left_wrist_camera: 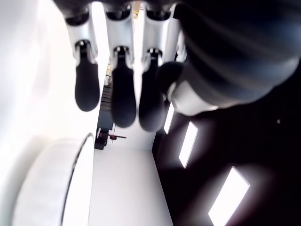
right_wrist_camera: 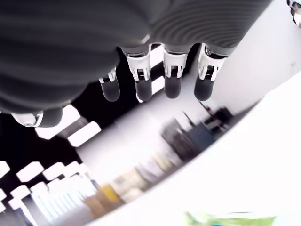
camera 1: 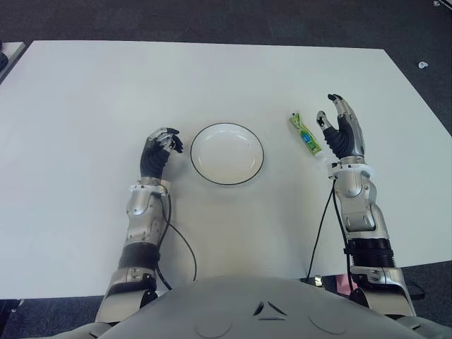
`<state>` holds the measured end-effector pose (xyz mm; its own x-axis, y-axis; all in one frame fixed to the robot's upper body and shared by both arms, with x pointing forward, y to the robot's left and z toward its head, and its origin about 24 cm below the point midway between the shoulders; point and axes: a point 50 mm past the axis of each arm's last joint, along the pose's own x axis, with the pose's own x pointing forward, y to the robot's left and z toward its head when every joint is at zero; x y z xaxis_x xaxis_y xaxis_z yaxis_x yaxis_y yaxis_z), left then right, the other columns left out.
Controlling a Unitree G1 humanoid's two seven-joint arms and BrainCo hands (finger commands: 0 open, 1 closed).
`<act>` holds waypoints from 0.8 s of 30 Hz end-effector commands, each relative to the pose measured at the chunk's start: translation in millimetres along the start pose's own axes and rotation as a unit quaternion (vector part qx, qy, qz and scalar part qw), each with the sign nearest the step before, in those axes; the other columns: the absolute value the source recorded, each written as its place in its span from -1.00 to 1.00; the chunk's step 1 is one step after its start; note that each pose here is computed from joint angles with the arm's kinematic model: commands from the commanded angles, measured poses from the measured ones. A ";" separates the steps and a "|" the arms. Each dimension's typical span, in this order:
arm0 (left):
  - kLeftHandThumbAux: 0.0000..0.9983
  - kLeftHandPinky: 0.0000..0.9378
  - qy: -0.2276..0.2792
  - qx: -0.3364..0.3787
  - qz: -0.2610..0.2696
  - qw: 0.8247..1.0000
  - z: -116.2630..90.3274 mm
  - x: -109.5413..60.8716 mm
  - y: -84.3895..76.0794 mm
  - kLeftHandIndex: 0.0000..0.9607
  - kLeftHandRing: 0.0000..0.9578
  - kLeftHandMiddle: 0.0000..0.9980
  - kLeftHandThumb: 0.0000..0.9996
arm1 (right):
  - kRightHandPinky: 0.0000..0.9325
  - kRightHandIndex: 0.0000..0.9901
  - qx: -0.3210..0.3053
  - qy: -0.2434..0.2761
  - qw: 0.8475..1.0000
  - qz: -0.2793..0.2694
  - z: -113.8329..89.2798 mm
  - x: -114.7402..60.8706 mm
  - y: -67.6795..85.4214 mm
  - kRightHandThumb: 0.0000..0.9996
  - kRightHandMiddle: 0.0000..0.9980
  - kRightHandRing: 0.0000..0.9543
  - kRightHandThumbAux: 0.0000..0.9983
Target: Put the toothpaste on the table into the plate.
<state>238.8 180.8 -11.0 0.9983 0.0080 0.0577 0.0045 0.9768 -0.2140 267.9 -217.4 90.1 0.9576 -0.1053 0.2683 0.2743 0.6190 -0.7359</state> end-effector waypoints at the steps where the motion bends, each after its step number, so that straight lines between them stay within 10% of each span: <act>1: 0.44 0.24 0.145 -0.029 0.052 0.988 -55.6 -49.4 10.0 -0.09 0.25 0.21 0.41 | -1.00 -1.00 -0.076 0.059 0.993 0.072 -13.2 10.0 5.1 0.14 -1.00 -1.00 -0.72; 24: 0.44 0.22 0.151 -0.039 0.079 0.985 -55.9 -51.3 8.3 -0.09 0.26 0.23 0.41 | -1.00 -1.00 -0.202 0.182 0.938 0.214 -34.9 45.0 50.0 0.12 -1.00 -1.00 -0.78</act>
<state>239.1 181.6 -11.1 0.9977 0.0441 0.0521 -0.0315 0.9749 -0.2205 324.7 -216.8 55.9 0.9523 -0.1939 -0.2356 -0.1585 0.3456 -0.9249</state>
